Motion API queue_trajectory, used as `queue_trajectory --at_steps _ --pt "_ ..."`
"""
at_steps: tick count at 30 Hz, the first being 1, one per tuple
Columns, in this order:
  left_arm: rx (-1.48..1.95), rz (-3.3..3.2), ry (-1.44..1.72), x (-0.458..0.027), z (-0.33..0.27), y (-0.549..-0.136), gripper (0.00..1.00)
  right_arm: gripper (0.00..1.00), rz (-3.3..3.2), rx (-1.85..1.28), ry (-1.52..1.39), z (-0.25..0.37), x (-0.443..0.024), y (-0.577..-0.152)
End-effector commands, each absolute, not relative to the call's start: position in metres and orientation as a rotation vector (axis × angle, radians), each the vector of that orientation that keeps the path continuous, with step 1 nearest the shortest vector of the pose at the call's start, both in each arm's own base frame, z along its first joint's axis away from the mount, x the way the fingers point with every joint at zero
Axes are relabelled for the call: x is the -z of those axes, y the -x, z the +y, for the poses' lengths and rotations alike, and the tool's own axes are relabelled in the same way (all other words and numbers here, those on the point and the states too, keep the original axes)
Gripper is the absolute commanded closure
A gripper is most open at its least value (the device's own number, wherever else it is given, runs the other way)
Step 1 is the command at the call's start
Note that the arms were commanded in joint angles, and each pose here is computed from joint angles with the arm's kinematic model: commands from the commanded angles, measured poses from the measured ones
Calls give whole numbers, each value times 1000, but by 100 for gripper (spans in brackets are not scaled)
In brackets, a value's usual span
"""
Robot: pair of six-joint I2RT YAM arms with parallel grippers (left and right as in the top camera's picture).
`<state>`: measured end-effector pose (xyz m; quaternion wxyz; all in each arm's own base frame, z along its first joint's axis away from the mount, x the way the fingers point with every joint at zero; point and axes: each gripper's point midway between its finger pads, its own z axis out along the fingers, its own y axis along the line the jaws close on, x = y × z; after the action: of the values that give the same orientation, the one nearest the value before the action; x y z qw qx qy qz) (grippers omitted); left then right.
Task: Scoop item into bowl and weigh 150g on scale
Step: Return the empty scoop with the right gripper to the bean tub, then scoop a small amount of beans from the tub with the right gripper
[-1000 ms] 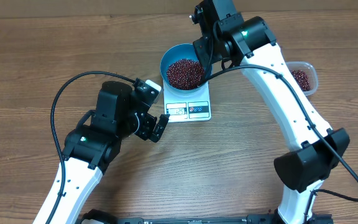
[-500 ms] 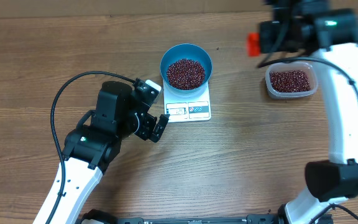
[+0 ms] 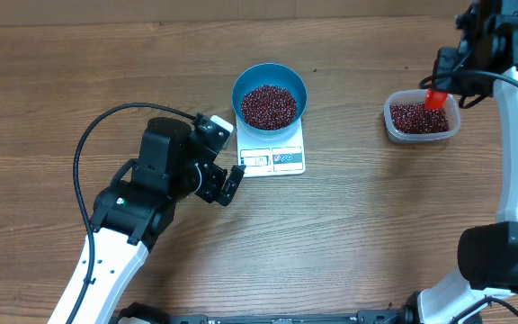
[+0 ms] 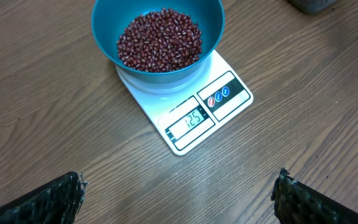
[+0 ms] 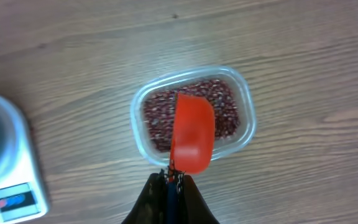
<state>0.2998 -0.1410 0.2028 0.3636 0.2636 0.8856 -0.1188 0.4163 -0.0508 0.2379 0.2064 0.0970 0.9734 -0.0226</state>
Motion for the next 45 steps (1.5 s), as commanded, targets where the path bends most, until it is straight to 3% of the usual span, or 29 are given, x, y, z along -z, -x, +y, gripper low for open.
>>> queue_trajectory --at_steps 1,25,45 --pt "304 2258 -662 -213 -142 -303 0 96 2709 200 -320 -68 -227 -413" --pt "304 2258 -662 -213 -142 -303 0 96 2804 328 -334 -86 -145 -436" --pt "304 2258 -662 -213 -142 -303 1 96 2845 187 -313 -70 -115 -450"
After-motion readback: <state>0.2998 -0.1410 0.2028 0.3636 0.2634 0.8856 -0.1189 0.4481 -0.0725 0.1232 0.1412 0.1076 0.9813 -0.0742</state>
